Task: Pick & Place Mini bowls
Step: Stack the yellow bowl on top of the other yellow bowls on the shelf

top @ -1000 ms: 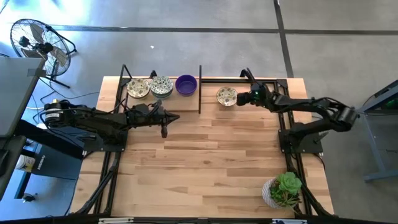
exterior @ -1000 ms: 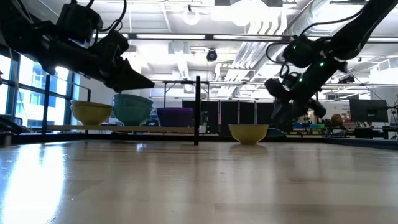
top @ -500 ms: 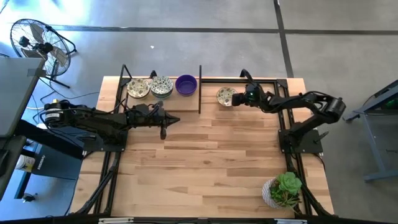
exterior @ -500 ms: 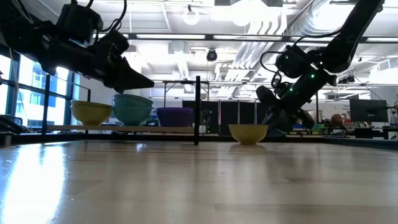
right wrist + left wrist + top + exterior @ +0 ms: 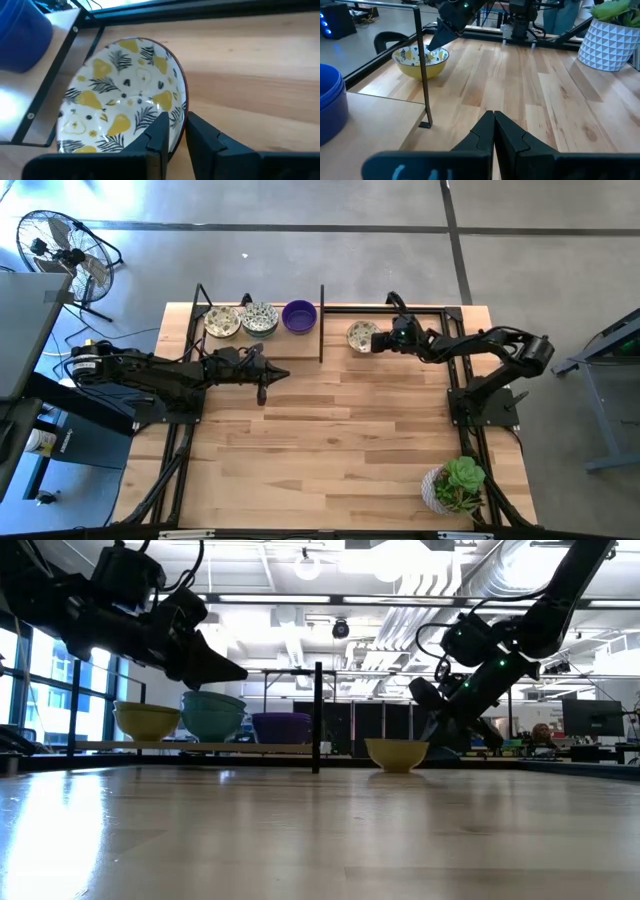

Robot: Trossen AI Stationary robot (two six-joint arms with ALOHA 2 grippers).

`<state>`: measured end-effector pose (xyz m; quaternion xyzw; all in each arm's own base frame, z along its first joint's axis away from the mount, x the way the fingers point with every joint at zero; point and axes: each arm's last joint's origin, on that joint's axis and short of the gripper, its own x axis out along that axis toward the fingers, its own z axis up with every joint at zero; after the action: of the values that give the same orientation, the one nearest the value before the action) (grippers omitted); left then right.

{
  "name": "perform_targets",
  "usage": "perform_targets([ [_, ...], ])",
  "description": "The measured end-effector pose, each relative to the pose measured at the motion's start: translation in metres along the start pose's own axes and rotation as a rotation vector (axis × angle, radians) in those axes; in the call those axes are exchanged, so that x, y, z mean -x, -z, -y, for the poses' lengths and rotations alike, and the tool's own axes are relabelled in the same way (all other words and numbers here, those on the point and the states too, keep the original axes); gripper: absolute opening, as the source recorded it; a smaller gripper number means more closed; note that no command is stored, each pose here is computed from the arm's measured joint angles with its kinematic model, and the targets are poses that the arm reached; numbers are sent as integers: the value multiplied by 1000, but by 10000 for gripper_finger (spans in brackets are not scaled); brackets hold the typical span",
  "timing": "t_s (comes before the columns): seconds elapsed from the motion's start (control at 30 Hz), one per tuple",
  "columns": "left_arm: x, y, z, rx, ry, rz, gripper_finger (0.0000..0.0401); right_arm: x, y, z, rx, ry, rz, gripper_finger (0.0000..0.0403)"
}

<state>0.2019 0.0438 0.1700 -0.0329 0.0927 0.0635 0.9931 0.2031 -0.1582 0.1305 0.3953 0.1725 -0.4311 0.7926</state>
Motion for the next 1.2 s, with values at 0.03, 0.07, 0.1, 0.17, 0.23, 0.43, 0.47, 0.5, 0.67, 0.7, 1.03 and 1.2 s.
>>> perform_targets([
  [0.03,0,0,0,0,0,-1,1,0,1,0,-3,-1,-9,50],
  [0.07,0,0,0,0,0,-1,1,0,1,0,-3,-1,-15,48],
  [0.1,0,0,0,1,0,-3,1,0,2,0,-1,1,-17,47],
  [0.17,0,1,0,1,0,-9,1,0,2,-1,-10,-1,-11,47],
  [0.23,0,1,0,2,1,-13,1,0,3,-2,-23,-1,-10,51],
  [0.43,0,2,0,6,2,-19,1,0,3,-2,-38,-15,-23,89],
  [0.47,0,2,0,6,2,-19,1,0,2,-3,-43,-21,-29,97],
  [0.5,0,2,0,6,2,-19,1,0,1,-5,-42,-28,-39,106],
  [0.67,0,2,1,6,20,-19,1,-1,-20,-19,25,29,-102,135],
  [0.7,0,2,1,6,20,-19,1,-1,-24,-20,45,65,-119,137],
  [1.03,0,2,1,7,20,-19,1,-16,-25,-14,52,76,-195,98],
  [1.2,0,2,1,9,21,-24,1,-32,-20,-15,53,38,-163,73],
])
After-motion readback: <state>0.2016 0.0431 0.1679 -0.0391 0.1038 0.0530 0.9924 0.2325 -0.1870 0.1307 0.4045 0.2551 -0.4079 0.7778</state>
